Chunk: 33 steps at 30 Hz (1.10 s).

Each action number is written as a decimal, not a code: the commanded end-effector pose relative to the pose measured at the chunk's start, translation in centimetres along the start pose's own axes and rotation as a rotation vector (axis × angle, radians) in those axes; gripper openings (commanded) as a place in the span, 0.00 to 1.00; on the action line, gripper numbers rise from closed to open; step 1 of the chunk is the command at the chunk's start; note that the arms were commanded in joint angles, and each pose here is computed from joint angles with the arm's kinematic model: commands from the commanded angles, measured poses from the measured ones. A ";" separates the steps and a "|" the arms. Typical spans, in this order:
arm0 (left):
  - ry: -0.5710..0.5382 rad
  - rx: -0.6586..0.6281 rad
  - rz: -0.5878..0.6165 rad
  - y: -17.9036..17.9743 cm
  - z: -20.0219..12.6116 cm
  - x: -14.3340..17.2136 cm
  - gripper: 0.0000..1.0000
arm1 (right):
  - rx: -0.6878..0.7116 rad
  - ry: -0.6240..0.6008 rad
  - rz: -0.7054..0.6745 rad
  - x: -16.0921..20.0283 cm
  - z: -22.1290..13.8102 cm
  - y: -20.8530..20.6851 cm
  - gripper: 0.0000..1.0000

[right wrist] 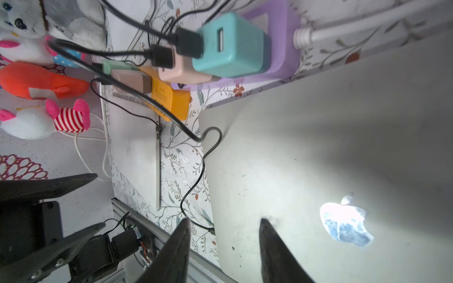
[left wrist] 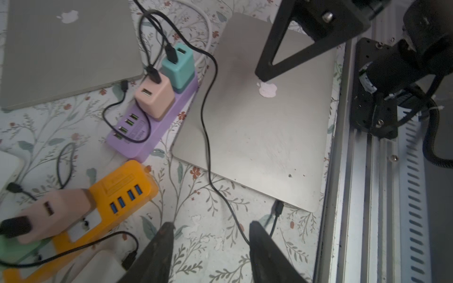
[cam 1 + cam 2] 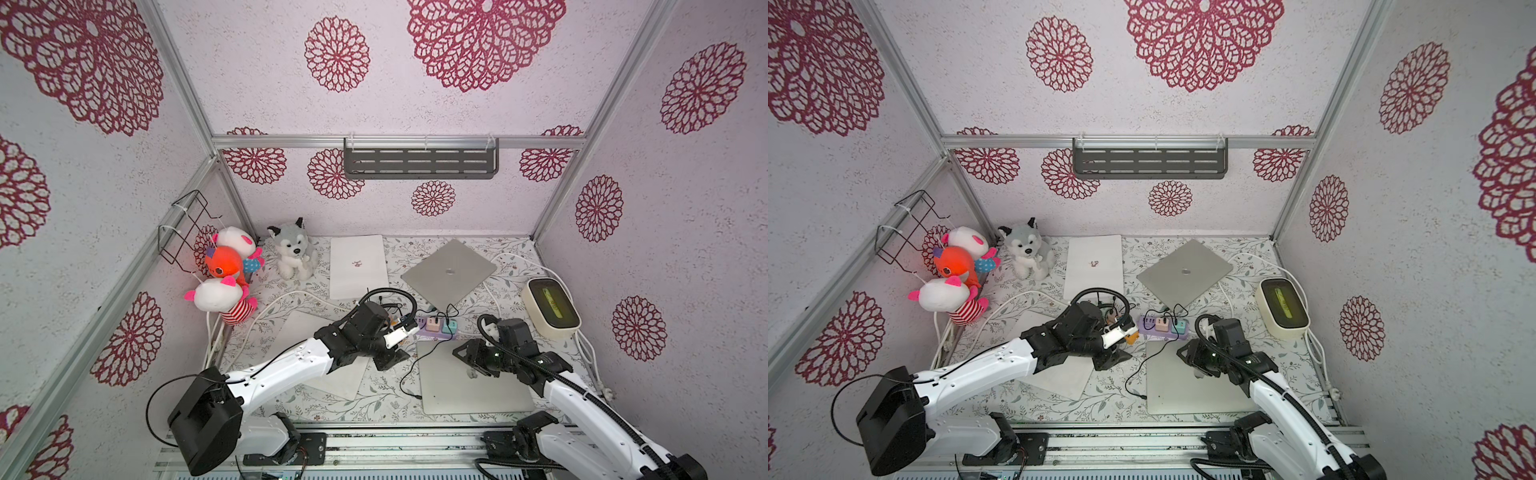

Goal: Unplug the laptop charger
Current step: Remove the charging cable from the laptop, then remove the plug from the socket.

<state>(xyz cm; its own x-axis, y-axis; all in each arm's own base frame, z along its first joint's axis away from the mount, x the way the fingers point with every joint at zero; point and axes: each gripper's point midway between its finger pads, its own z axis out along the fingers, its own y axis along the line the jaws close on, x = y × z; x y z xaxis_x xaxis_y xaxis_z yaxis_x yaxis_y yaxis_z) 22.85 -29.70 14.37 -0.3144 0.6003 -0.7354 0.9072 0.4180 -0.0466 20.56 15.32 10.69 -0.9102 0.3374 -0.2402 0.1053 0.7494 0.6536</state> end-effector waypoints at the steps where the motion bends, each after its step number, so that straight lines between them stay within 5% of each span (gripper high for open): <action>1: -0.100 -0.068 -0.119 2.7 -1.8 -3.0 0.53 | 0.118 -0.091 -0.039 -1.7 -2.0 -0.6 0.47; 8: -0.127 -0.159 -0.348 6.0 -3.0 -4.8 0.51 | 0.233 -0.224 -0.085 -4.0 -4.8 0.7 0.47; 15: -0.029 -0.258 -0.481 8.3 -3.3 -5.7 0.47 | 0.315 -0.290 -0.169 -5.0 -5.2 4.4 0.51; 23: 0.106 -0.320 -0.615 11.4 -2.6 -6.5 0.44 | 0.351 -0.298 -0.224 -3.9 -1.5 7.9 0.58; 33: 0.240 -0.240 -0.733 14.7 2.0 -5.7 0.34 | 0.387 -0.358 -0.205 -4.7 2.1 8.5 0.61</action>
<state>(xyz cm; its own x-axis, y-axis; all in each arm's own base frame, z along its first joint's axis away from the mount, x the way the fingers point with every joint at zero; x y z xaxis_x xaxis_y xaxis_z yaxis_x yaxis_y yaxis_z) 39.09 -28.17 17.86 -0.8444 0.2235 -0.4868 0.3878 0.8820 -0.2677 24.97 21.13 14.05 -0.8094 0.1965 -0.5534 0.0821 0.9710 0.2247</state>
